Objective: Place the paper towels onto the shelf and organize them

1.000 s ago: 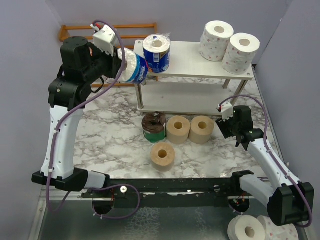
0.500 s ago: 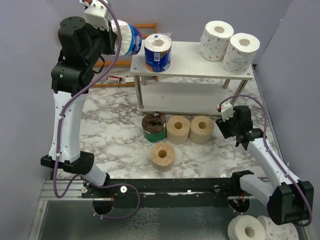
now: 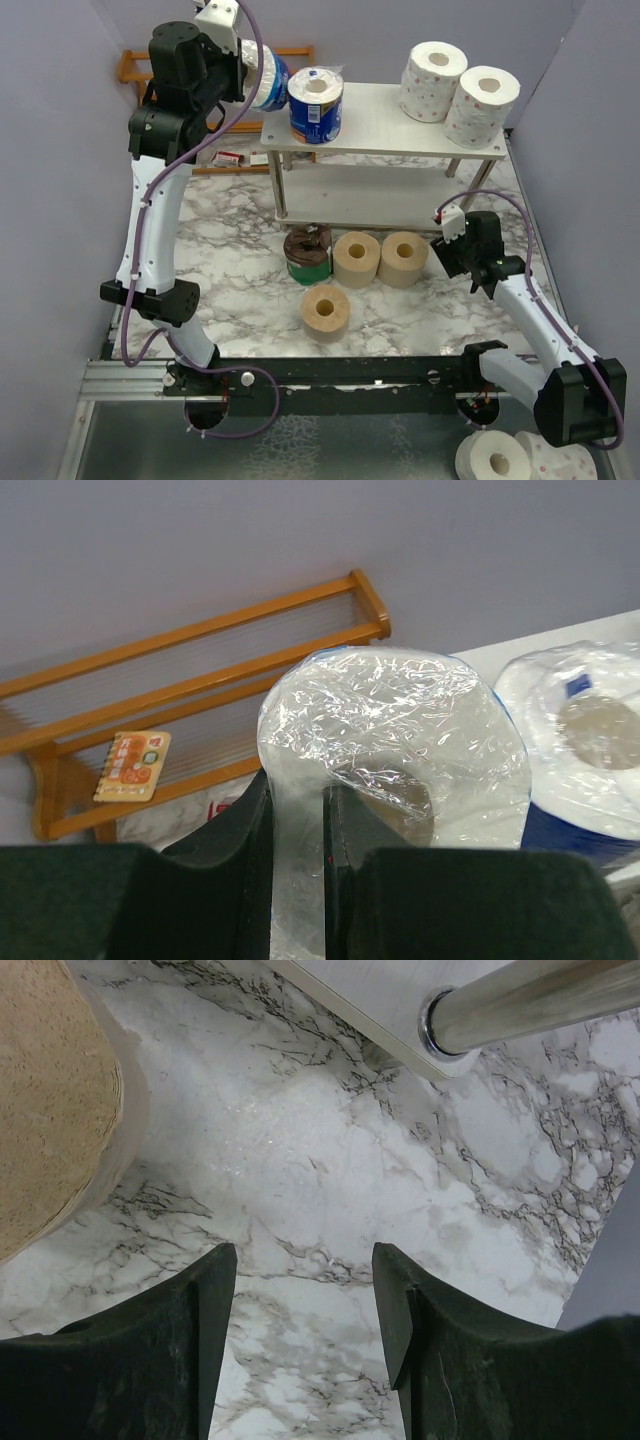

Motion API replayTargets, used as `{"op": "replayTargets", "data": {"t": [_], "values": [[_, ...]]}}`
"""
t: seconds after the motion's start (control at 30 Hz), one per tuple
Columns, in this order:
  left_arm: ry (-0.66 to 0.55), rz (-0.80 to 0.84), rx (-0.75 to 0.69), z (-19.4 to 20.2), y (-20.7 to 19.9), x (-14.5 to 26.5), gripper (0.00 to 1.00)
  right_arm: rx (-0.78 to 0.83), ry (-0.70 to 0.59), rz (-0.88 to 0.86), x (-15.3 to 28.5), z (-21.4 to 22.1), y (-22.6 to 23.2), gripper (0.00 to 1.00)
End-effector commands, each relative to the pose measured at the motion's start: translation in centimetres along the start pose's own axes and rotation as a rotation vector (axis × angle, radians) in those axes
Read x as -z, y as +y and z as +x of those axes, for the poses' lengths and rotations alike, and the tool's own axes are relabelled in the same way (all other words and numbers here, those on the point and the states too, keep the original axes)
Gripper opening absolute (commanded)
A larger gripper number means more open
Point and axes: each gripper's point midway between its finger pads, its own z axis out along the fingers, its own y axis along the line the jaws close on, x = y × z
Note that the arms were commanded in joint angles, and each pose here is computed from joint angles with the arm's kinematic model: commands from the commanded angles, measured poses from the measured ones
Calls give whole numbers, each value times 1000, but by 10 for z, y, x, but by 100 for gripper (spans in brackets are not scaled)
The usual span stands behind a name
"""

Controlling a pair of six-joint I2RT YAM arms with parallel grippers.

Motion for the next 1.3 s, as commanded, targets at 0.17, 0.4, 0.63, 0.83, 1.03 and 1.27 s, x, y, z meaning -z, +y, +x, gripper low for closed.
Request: {"op": "replayTargets", "data": {"t": [0.17, 0.4, 0.63, 0.83, 1.03, 1.27], "values": [[-138, 249, 41, -43, -58, 29, 0, -11, -2, 30, -5, 0, -5, 57], [-116, 326, 51, -36, -80, 22, 0, -11, 4, 30, -6, 2, -5, 57], [-96, 277, 5, -27, -84, 0, 13, -14, 8, 35, -6, 2, -6, 57], [-76, 227, -23, -19, -75, -5, 22, -13, 7, 34, -6, 2, -6, 57], [-34, 188, -39, -4, -68, -12, 59, -11, 5, 31, -6, 2, -5, 57], [-73, 173, -42, -19, -65, -8, 98, -11, 7, 29, -6, 2, -5, 57]]}}
